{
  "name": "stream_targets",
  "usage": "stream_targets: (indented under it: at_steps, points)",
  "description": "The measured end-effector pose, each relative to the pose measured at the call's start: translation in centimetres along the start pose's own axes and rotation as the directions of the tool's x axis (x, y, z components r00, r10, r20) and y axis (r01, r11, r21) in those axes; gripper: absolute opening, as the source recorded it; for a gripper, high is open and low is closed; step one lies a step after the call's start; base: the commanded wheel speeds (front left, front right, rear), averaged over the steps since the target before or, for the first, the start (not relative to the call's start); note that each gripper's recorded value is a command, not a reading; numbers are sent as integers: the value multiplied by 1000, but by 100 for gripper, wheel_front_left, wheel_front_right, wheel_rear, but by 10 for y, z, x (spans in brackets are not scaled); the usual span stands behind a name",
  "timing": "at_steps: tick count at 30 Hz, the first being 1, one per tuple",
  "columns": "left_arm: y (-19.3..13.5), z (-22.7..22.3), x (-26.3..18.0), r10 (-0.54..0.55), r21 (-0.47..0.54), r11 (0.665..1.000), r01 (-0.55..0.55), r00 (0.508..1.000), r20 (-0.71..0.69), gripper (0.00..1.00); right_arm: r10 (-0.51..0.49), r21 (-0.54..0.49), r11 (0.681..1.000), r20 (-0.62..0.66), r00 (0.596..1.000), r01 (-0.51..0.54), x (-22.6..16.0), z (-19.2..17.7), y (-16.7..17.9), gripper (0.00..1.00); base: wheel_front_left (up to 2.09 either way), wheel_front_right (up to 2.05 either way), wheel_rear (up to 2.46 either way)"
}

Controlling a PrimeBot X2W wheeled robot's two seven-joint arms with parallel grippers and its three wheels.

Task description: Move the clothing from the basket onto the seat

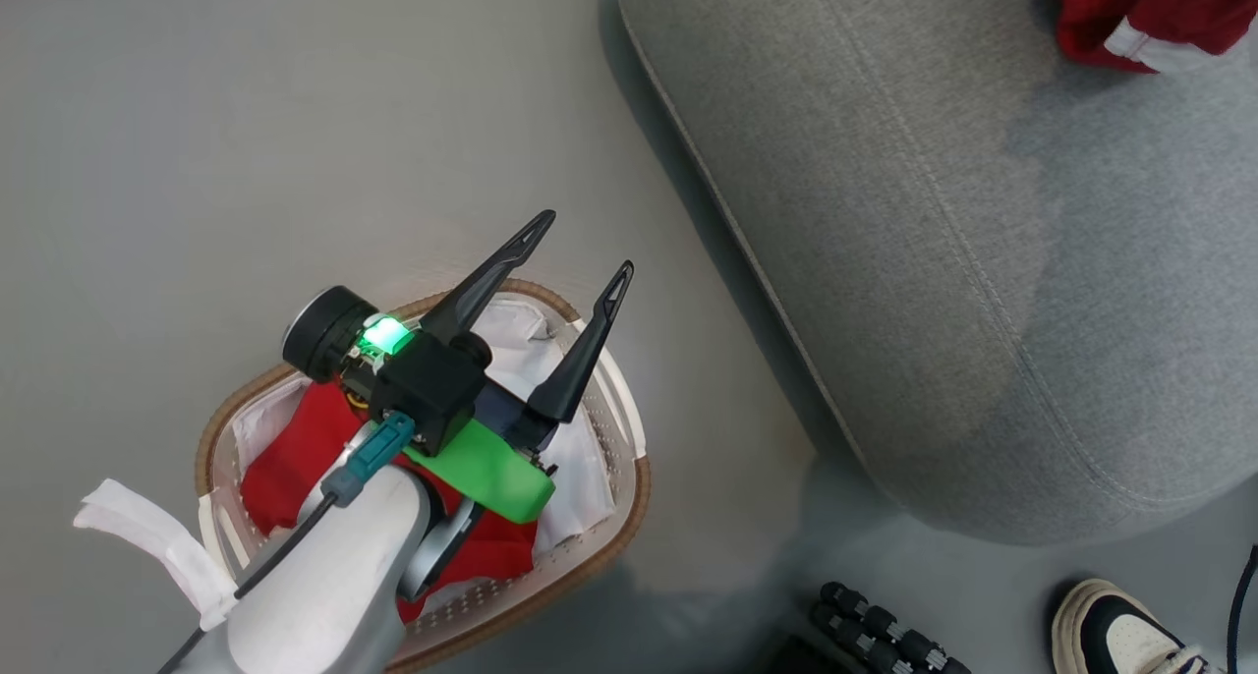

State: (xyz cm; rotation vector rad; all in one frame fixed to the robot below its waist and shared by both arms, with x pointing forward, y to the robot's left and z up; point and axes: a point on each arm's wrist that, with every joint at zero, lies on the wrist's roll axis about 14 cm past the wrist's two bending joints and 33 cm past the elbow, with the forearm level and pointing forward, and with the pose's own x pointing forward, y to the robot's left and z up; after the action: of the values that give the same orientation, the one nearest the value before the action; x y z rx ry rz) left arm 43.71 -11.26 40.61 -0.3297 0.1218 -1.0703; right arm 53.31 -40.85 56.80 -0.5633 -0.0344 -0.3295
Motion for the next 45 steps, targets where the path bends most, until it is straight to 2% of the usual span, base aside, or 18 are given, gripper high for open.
stream_targets:
  at_steps: [7,11,17,18,19,20,27,31,38,41,45]
  points:
    - [23,-15,-17,80,-27,996,-81,996,-38,100,-6,6,1000,-238,971,7,-37,-90,19,0,0,0,0]
    - [21,-12,-19,99,-33,994,-100,994,-38,100,-13,36,999,-341,940,26,-71,-122,22,0,0,0,0]
    - [20,0,-24,138,-27,990,-138,990,-28,100,-51,73,993,-435,899,92,-119,-147,12,0,0,0,0]
    - [19,3,-26,145,-26,989,-146,989,-25,100,-60,77,991,-449,892,106,-128,-150,9,11,0,0,0]
    - [19,6,-27,155,-24,987,-156,988,-21,100,-67,78,990,-456,887,115,-135,-152,6,49,0,0,0]
    - [20,9,-29,170,-22,985,-170,985,-17,100,-77,81,988,-461,884,128,-142,-152,2,100,0,0,0]
    - [24,22,-52,263,-1,965,-263,965,-12,100,-131,133,968,-458,879,214,-175,-147,-14,100,0,0,0]
    - [30,32,-67,328,13,944,-328,945,3,100,-120,184,960,-406,906,209,-178,-130,-6,100,0,0,0]
    - [45,59,-102,464,60,882,-467,884,65,100,10,296,954,-208,978,53,-163,-66,41,100,0,0,0]
    - [53,71,-123,531,73,840,-538,842,96,100,62,358,933,-103,993,-21,-157,-32,64,100,0,0,0]
    - [63,82,-151,605,93,782,-617,786,126,100,115,428,897,3,993,-106,-152,4,90,100,0,0,0]
